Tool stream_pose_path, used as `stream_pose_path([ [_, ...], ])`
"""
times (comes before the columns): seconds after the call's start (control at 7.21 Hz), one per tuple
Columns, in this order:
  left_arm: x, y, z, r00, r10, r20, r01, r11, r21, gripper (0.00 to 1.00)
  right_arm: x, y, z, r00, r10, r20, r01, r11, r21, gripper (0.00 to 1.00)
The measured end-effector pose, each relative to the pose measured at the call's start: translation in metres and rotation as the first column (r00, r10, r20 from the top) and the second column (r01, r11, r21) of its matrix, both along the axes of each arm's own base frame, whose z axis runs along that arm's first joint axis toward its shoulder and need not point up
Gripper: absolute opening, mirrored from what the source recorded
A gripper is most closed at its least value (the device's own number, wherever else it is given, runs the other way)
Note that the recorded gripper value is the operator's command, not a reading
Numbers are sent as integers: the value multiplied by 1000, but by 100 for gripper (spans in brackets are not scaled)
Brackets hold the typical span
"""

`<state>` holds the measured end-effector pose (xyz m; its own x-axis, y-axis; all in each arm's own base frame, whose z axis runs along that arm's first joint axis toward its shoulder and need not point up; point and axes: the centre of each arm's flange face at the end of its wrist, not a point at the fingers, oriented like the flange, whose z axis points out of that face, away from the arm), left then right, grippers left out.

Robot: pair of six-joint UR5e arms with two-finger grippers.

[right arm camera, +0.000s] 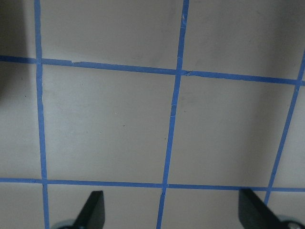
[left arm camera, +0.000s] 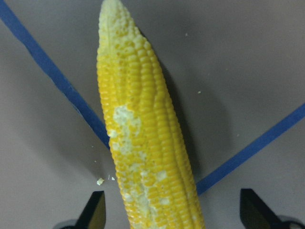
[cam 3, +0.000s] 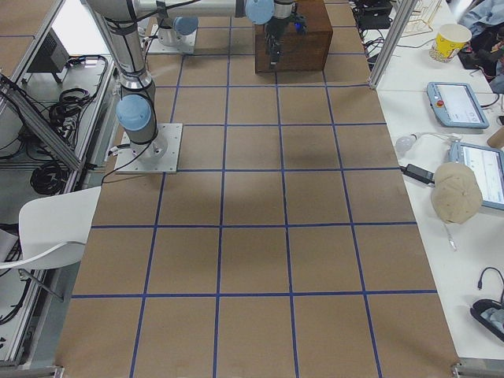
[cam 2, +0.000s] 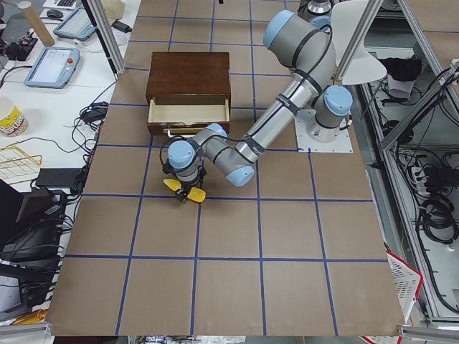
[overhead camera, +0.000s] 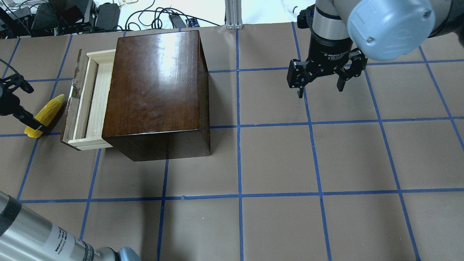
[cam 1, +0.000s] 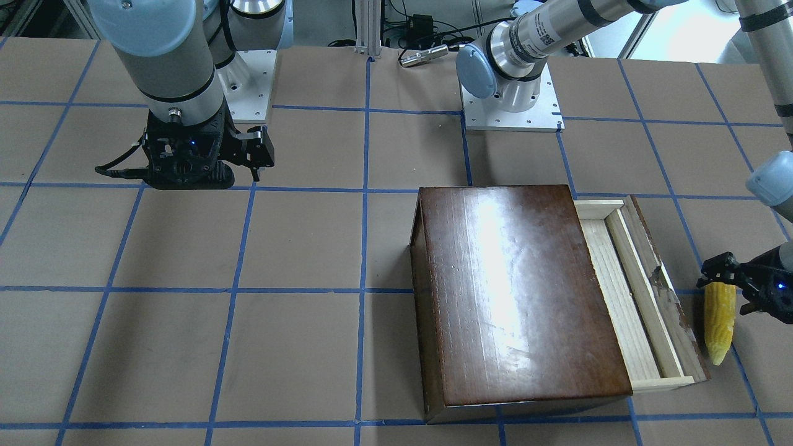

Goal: Open drawer and put corn inside
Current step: 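Lower the left gripper and grasp the yellow corn cob, then lift the corn cob and carry it over the open drawer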

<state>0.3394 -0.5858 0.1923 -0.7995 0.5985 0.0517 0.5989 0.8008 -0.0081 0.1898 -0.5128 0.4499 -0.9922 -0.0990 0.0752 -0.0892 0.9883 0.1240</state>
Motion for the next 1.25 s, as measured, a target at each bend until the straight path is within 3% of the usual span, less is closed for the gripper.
stream_pose_path([
  [0.28,3,-2,-5,1000,1,3,-1,1000,7,3,0,0,0,1000,0,0,0,1000,0,100],
  [0.83,6,-3,3,999,15,32,-15,1000,12,0,0,0,0,1000,0,0,0,1000,0,100],
  [1.25,1,-11,53,995,83,59,-82,996,-31,0,0,0,0,1000,0,0,0,1000,0,100],
])
